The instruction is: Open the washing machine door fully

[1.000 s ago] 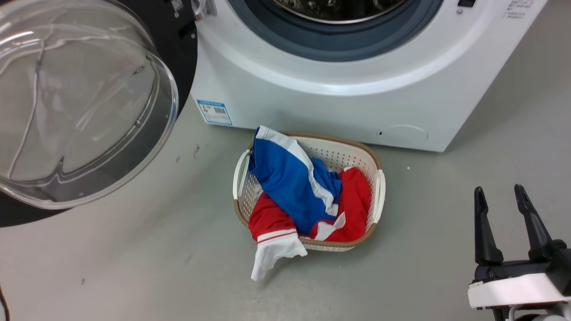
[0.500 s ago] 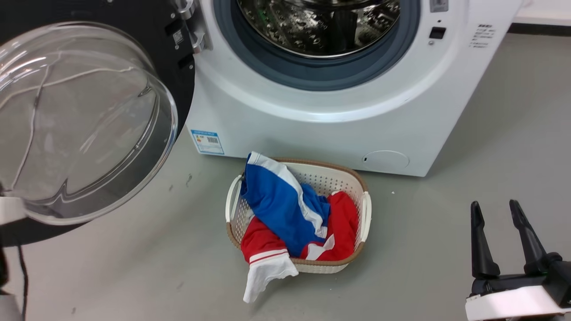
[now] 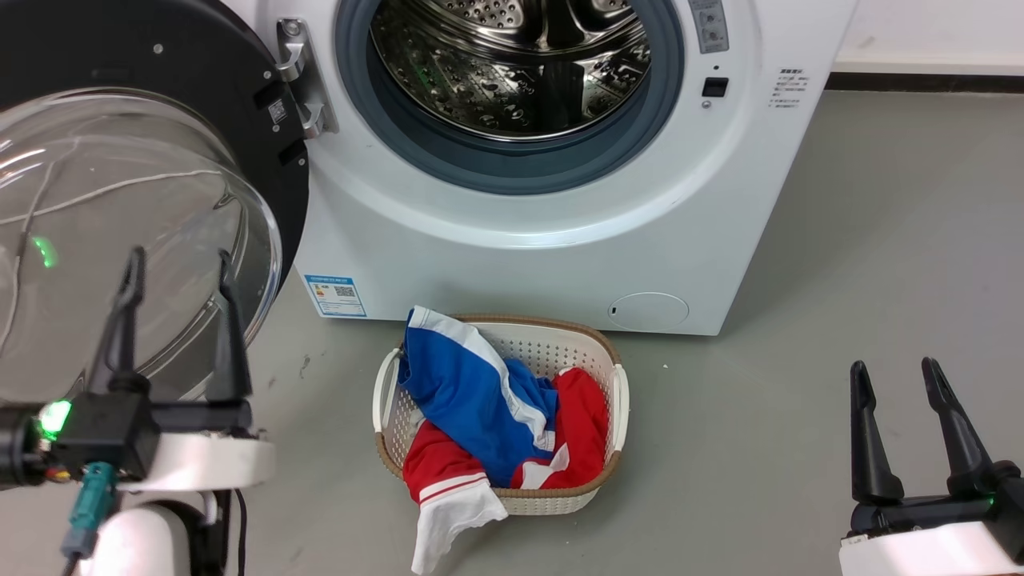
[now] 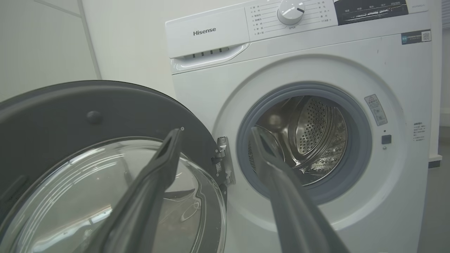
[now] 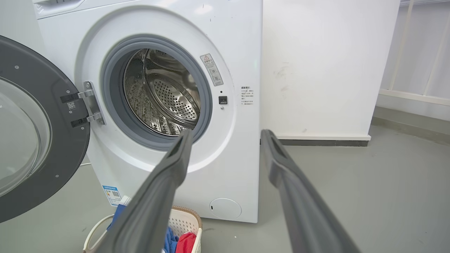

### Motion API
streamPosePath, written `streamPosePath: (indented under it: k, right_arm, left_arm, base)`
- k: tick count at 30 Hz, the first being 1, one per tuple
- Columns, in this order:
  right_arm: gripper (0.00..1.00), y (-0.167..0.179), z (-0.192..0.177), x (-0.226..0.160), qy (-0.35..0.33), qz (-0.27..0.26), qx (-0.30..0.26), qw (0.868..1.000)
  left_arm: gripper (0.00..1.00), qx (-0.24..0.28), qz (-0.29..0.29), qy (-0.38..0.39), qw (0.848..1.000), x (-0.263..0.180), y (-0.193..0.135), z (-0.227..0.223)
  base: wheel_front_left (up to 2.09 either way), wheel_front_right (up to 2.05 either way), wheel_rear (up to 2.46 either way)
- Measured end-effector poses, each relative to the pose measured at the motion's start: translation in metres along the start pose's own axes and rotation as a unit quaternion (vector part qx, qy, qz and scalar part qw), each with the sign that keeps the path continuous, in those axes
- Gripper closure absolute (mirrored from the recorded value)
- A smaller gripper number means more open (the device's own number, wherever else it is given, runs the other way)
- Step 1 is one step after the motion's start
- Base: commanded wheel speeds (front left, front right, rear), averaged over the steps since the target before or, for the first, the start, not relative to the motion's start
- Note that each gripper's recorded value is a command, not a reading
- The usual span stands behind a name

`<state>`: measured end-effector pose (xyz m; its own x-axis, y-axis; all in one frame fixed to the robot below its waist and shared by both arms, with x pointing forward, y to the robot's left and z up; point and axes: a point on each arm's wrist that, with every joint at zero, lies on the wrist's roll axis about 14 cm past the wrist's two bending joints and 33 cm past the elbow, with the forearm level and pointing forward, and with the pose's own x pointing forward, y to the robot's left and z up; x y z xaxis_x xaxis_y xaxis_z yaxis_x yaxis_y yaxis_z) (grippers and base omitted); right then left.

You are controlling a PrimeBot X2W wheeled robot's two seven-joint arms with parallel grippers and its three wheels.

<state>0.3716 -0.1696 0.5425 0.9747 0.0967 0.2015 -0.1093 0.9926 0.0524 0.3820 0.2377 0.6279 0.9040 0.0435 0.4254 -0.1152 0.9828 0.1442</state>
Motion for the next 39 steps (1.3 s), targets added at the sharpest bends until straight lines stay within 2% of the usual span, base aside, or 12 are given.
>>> streamPosePath:
  k: [8, 18, 30, 39]
  right_arm:
    - [0.00, -0.005, 0.009, -0.007, -0.011, -0.008, -0.006, 1.000]
    - [0.00, -0.011, -0.003, -0.020, 0.014, -0.019, -0.005, 1.000]
    - [0.00, -0.011, -0.012, -0.027, 0.029, -0.020, 0.002, 0.999]
    - [0.00, -0.010, -0.013, -0.028, 0.031, -0.019, 0.005, 0.999]
  left_arm:
    - [0.00, -0.030, -0.005, 0.058, 0.998, -0.027, -0.022, -0.031]
    - [0.00, -0.058, -0.021, 0.125, 0.990, -0.057, -0.046, -0.064]
    - [0.00, -0.090, -0.027, 0.160, 0.983, -0.073, -0.060, -0.080]
    - [0.00, -0.096, -0.023, 0.167, 0.981, -0.078, -0.062, -0.083]
  base:
    - [0.00, 0.00, 0.00]
    - [0.00, 0.00, 0.00]
    - [0.00, 0.00, 0.00]
    - [0.00, 0.00, 0.00]
